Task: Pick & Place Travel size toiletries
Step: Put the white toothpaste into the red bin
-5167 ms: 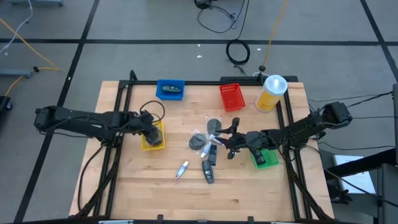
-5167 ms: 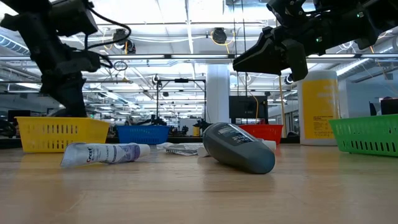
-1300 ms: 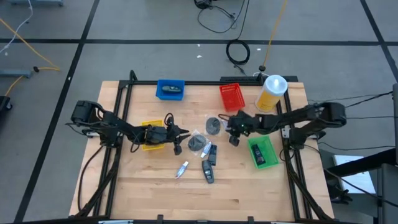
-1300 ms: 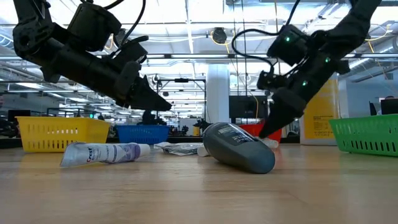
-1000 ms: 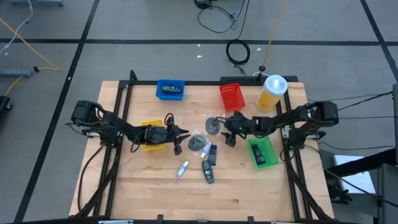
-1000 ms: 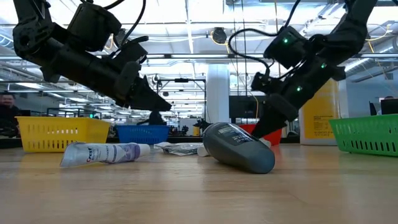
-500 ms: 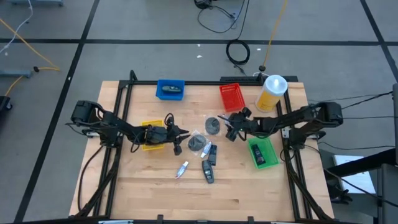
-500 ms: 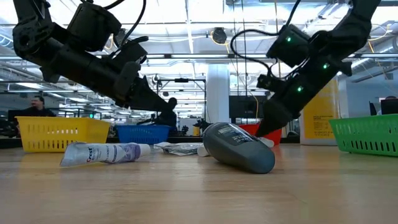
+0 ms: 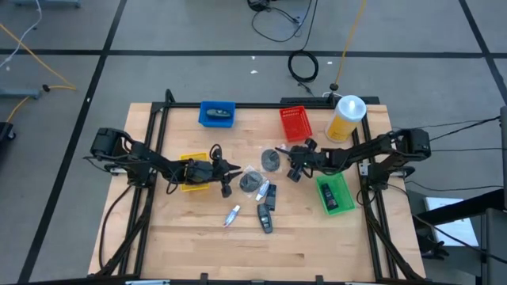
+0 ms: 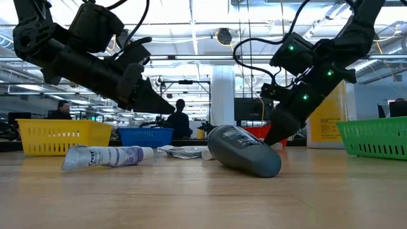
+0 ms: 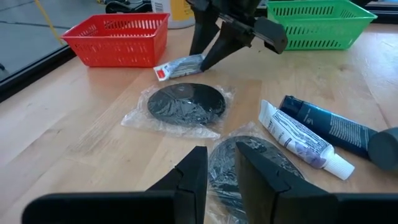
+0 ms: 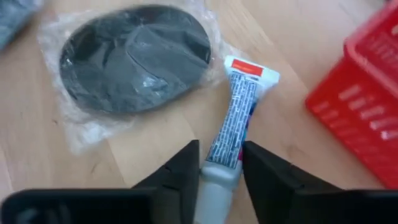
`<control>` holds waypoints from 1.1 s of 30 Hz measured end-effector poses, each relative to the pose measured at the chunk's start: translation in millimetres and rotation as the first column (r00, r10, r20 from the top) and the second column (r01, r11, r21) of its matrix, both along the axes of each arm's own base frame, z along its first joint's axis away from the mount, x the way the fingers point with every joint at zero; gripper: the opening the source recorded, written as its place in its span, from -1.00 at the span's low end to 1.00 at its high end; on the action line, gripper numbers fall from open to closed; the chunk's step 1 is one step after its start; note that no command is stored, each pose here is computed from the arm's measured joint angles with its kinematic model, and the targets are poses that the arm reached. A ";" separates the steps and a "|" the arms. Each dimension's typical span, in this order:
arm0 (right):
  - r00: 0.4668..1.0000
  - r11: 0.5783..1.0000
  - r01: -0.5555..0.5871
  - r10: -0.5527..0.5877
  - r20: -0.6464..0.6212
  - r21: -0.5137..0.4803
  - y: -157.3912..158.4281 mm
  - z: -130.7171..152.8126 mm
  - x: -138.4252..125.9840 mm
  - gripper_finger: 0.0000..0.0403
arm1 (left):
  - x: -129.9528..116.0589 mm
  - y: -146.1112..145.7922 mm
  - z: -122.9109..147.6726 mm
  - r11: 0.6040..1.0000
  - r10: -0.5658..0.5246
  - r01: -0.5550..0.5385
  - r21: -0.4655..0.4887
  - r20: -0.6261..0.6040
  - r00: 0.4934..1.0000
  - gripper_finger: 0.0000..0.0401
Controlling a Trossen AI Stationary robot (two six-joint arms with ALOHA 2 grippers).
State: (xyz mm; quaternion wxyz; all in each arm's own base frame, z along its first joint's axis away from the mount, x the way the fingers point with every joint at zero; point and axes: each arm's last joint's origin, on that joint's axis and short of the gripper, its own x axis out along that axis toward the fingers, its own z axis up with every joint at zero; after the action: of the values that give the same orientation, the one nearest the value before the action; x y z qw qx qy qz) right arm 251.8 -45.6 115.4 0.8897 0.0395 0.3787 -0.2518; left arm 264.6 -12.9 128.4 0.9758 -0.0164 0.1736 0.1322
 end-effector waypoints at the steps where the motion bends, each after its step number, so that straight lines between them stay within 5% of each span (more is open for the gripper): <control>1: 1.000 1.000 -0.015 0.016 0.011 -0.009 1.4 1.1 1.4 -0.54 | 0.0 0.0 0.0 1.000 0.000 0.000 0.000 0.000 1.000 -0.60; 9: 0.970 0.988 -0.129 0.143 0.195 -0.081 2.1 24.0 14.4 -0.77 | 0.0 0.0 0.0 1.000 0.000 0.000 0.002 -0.001 1.000 -0.60; 16: 0.975 0.984 0.156 -0.139 0.173 -0.088 -42.3 67.5 4.0 -0.73 | 0.0 0.1 0.0 1.000 0.003 -0.003 0.004 0.000 1.000 -0.59; 21: 0.929 0.932 0.362 -0.361 0.079 0.000 -85.4 78.9 -10.5 -0.74 | 0.0 1.7 0.1 1.000 0.012 -0.012 0.003 0.000 1.000 -0.60; 25: 0.922 0.920 0.374 -0.382 0.059 0.117 -109.7 63.7 -13.0 -0.73 | 0.0 1.7 0.0 1.000 0.012 -0.012 0.002 0.000 1.000 -0.60; 33: 0.907 0.908 0.397 -0.410 0.092 0.131 -130.5 42.5 -6.3 -0.73 | 0.0 1.7 0.0 1.000 0.011 -0.011 0.006 -0.001 1.000 -0.60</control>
State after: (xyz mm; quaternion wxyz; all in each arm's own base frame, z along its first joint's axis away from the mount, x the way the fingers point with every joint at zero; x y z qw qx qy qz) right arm 245.5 -176.1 157.9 0.8356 0.1802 0.3224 -0.4067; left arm 264.7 -11.2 128.4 0.9750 -0.0146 0.1735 0.1382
